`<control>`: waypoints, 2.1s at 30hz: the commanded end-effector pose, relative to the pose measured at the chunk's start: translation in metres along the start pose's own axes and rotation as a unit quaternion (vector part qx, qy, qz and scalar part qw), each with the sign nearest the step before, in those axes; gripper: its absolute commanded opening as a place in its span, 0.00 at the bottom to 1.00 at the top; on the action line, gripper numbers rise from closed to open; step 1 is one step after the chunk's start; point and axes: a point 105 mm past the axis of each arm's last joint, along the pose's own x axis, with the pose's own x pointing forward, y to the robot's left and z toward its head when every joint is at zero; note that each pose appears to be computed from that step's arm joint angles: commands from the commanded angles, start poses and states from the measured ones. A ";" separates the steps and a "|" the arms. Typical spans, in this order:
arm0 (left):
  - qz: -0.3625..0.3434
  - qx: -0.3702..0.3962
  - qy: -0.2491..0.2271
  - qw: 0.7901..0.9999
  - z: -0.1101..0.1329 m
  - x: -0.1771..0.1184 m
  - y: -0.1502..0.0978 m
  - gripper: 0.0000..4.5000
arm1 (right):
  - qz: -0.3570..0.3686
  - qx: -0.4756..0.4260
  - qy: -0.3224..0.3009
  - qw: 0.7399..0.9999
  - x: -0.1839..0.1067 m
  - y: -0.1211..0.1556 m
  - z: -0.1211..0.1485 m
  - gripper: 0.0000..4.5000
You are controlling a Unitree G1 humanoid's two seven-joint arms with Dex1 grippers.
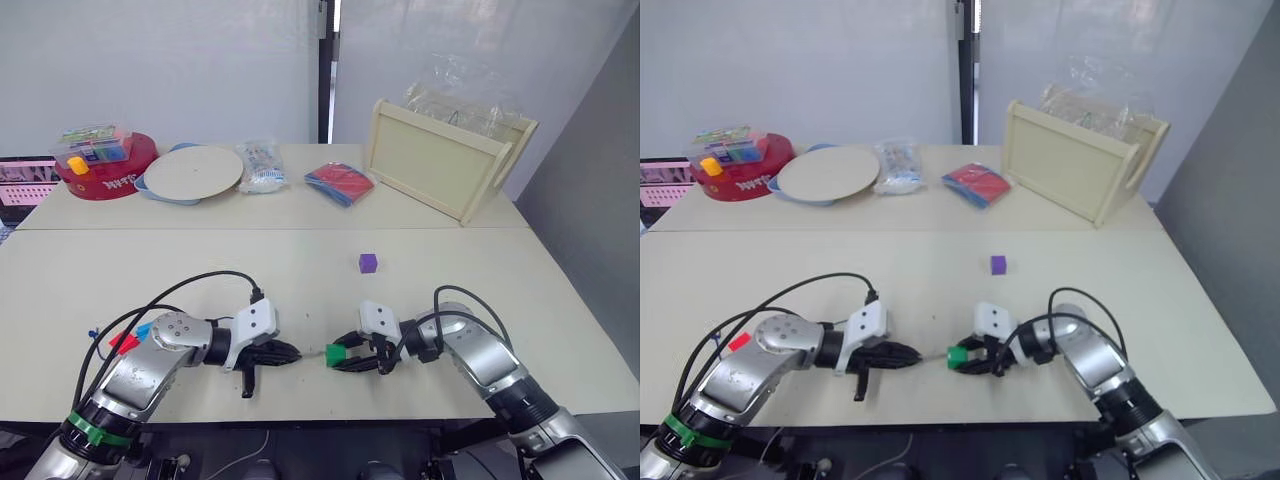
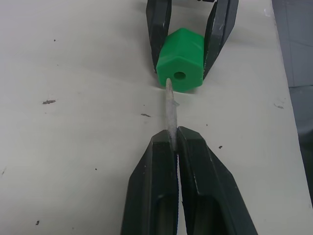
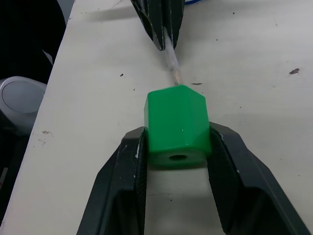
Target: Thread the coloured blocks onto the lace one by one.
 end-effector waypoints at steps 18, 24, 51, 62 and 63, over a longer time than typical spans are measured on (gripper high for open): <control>-0.054 0.032 -0.037 0.997 0.027 0.026 -0.011 0.00 | -0.018 0.000 -0.007 1.000 0.008 0.003 0.011 0.27; -0.058 0.037 -0.049 0.996 0.033 0.033 -0.010 0.00 | -0.022 0.008 -0.013 1.000 0.013 0.002 0.014 0.27; -0.037 0.039 -0.037 0.998 0.026 -0.001 -0.002 0.00 | -0.048 0.040 0.043 0.997 0.003 0.003 -0.018 0.27; -0.023 0.050 -0.030 0.998 0.029 -0.011 0.000 0.00 | -0.050 0.020 0.076 0.996 0.010 0.004 -0.007 0.27; -0.022 0.050 -0.030 0.998 0.029 -0.011 0.001 0.00 | -0.053 0.020 0.080 0.995 0.011 0.003 -0.006 0.27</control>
